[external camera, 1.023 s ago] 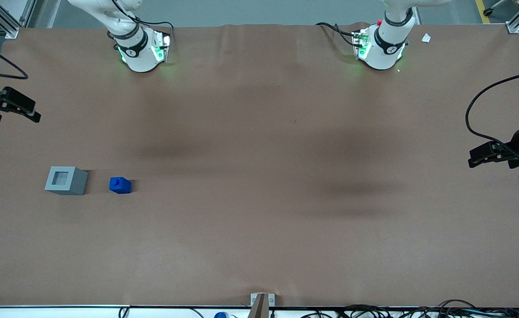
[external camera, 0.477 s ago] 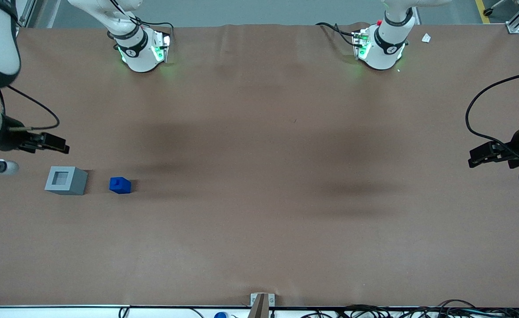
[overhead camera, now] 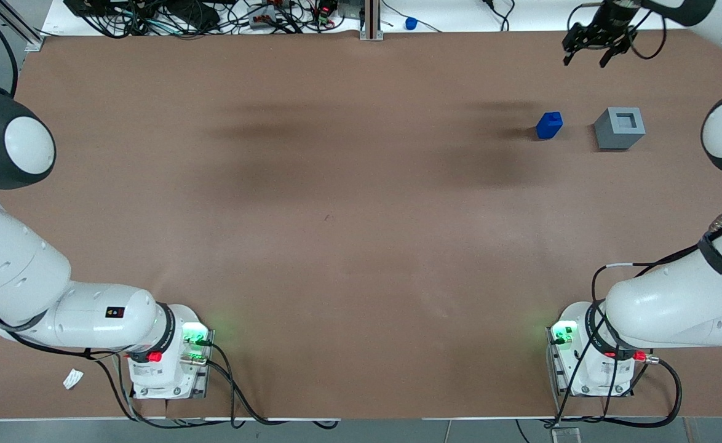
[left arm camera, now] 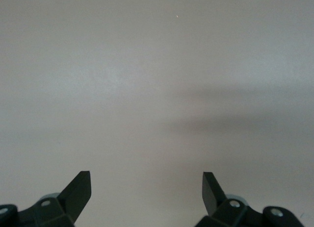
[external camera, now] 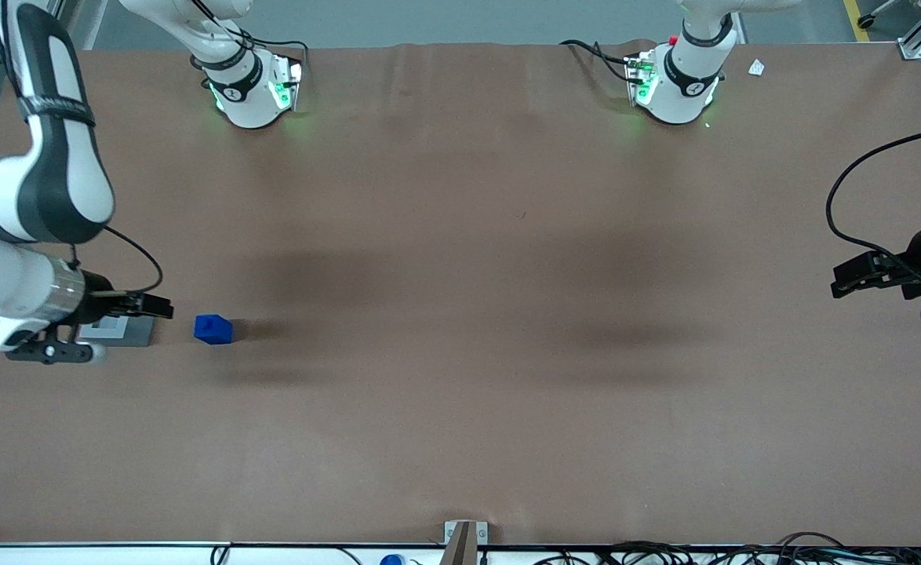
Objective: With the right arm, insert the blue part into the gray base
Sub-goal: 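Move the open right gripper toward the blue block beside the gray base, then lower the right gripper over the blue block and close on it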
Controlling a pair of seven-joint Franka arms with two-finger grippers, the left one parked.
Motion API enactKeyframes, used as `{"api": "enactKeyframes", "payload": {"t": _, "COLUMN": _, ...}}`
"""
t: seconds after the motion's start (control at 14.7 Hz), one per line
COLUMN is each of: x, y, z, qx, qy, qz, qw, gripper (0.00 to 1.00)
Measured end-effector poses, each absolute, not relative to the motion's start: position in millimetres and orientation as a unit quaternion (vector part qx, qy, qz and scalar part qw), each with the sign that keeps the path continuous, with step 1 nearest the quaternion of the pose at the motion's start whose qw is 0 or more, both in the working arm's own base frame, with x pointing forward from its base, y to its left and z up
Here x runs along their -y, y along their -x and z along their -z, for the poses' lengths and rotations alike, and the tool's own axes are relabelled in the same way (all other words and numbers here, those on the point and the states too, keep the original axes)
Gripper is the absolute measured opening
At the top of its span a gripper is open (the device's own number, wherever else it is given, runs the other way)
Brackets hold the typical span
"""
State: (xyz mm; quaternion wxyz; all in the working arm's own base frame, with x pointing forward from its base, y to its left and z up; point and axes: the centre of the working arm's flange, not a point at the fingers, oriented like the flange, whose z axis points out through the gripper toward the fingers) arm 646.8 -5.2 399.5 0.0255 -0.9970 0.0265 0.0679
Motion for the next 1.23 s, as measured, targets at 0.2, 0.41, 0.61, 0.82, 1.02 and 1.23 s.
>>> {"api": "enactKeyframes", "payload": {"t": 0.2, "x": 2.5, "y": -653.7, "z": -357.4, "qx": -0.027, "qy": 0.997, "qz": -0.072, "qw": 0.026, "gripper": 1.00}}
{"api": "enactKeyframes", "payload": {"t": 0.41, "x": 2.9, "y": -651.1, "z": -311.8, "qx": -0.029, "qy": 0.996, "qz": -0.078, "qw": 0.025, "gripper": 1.00}}
{"api": "enactKeyframes", "payload": {"t": 0.61, "x": -4.1, "y": -642.8, "z": -279.8, "qx": -0.024, "qy": 0.996, "qz": -0.084, "qw": 0.024, "gripper": 1.00}}
{"api": "enactKeyframes", "payload": {"t": 0.82, "x": -4.7, "y": -637.7, "z": -267.1, "qx": -0.022, "qy": 0.996, "qz": -0.086, "qw": 0.021, "gripper": 1.00}}
{"api": "enactKeyframes", "payload": {"t": 1.02, "x": 0.2, "y": -632.6, "z": -247.7, "qx": -0.019, "qy": 0.997, "qz": -0.069, "qw": 0.011, "gripper": 1.00}}
{"api": "enactKeyframes", "payload": {"t": 1.23, "x": 1.3, "y": -623.4, "z": -229.0, "qx": -0.017, "qy": 0.997, "qz": -0.069, "qw": 0.008, "gripper": 1.00}}
